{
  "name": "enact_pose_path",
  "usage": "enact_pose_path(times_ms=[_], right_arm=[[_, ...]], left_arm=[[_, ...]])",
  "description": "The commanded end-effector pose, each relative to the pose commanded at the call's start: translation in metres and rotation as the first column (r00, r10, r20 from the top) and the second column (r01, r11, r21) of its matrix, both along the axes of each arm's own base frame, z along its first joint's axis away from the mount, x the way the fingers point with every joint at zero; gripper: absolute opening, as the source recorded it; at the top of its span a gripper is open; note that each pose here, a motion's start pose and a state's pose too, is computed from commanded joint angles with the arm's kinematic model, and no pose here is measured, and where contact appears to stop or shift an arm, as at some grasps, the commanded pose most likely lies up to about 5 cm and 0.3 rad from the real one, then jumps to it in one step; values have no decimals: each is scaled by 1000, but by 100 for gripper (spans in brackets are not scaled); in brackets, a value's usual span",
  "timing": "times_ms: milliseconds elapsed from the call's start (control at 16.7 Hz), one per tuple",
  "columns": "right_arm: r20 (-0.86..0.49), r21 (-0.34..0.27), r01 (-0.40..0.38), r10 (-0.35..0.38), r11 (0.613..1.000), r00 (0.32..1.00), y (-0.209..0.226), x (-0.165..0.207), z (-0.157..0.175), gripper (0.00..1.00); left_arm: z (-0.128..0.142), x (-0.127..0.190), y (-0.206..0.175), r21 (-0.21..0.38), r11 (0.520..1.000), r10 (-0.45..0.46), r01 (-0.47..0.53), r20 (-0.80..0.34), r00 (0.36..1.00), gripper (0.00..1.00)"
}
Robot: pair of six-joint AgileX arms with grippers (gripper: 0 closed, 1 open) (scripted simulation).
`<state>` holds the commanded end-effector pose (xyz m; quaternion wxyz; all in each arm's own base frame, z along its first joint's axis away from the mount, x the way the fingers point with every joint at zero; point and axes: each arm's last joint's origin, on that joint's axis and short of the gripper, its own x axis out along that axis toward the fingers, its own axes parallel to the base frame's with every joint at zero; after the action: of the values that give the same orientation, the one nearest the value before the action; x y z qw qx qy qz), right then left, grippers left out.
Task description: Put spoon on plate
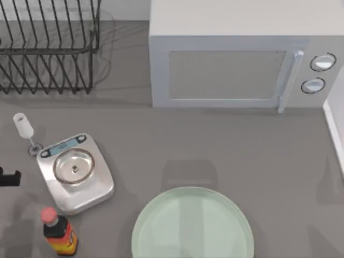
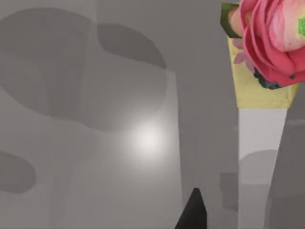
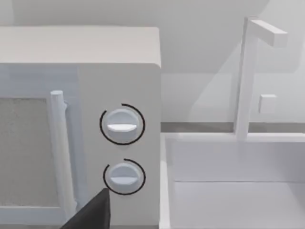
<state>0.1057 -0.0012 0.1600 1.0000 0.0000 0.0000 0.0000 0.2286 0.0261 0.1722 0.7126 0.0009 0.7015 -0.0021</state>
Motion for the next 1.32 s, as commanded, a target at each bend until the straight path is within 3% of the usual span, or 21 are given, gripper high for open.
enact_pose_path(times_ms=[240, 660, 900, 1020, 1140, 1320], right_arm=[[0, 0, 0, 0, 1000, 1000, 0, 0, 0, 100], [0, 0, 0, 0, 1000, 1000, 0, 0, 0, 100], [0, 0, 0, 0, 1000, 1000, 0, 0, 0, 100], [0, 0, 0, 0, 1000, 1000, 0, 0, 0, 100], [0, 0, 0, 0, 1000, 1000, 0, 0, 0, 100], [0, 0, 0, 0, 1000, 1000, 0, 0, 0, 100]], left_arm=[[37, -5, -1, 1, 1000, 1, -1, 18, 1000, 0], [42, -3, -1, 2, 1000, -11, 11, 33, 999, 0], [64, 23, -23, 4, 984, -178, 179, 139, 974, 0], [73, 40, -50, 3, 944, -324, 329, 184, 928, 0], [77, 54, -87, 0, 866, -489, 500, 208, 847, 0], [72, 61, -160, -9, 671, -723, 741, 210, 658, 0]])
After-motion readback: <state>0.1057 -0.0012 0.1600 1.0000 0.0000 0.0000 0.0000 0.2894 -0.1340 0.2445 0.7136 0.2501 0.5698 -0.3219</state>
